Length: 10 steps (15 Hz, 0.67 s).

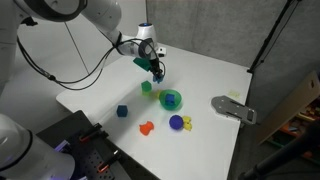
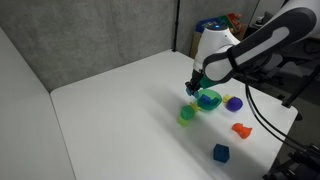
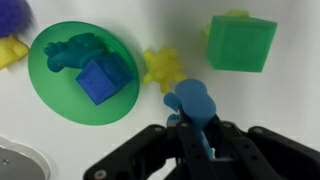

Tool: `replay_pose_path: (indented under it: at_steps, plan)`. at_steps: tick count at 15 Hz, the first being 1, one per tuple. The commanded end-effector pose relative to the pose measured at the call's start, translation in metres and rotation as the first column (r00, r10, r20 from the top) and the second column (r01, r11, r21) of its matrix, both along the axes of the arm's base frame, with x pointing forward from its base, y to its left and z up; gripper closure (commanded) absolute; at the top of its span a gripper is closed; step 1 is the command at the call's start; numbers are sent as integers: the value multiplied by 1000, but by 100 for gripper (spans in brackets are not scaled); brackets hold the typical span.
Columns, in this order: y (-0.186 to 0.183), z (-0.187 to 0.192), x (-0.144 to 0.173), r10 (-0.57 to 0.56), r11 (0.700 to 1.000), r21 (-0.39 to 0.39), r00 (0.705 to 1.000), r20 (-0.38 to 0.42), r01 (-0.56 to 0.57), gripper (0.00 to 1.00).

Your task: Remove the light blue toy from the green bowl and put it on top of the green block

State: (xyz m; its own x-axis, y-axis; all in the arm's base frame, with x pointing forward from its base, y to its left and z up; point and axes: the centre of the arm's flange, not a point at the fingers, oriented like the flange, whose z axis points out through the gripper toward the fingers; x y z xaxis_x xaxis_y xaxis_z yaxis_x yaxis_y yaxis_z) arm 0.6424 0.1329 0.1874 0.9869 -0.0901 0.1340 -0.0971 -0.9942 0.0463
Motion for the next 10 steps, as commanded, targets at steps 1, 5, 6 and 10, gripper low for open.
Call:
replay_pose_path:
  at_steps: [1,5,6,10]
  plan:
    - [24,11,-19,20,1000,24,999,-30,-19,93]
    - [41,8,-39,45,999,11,998,-46,-44,94]
    - [42,8,-45,44,999,2,998,-44,-44,93]
    - [49,5,-60,33,999,-20,999,-20,-34,93]
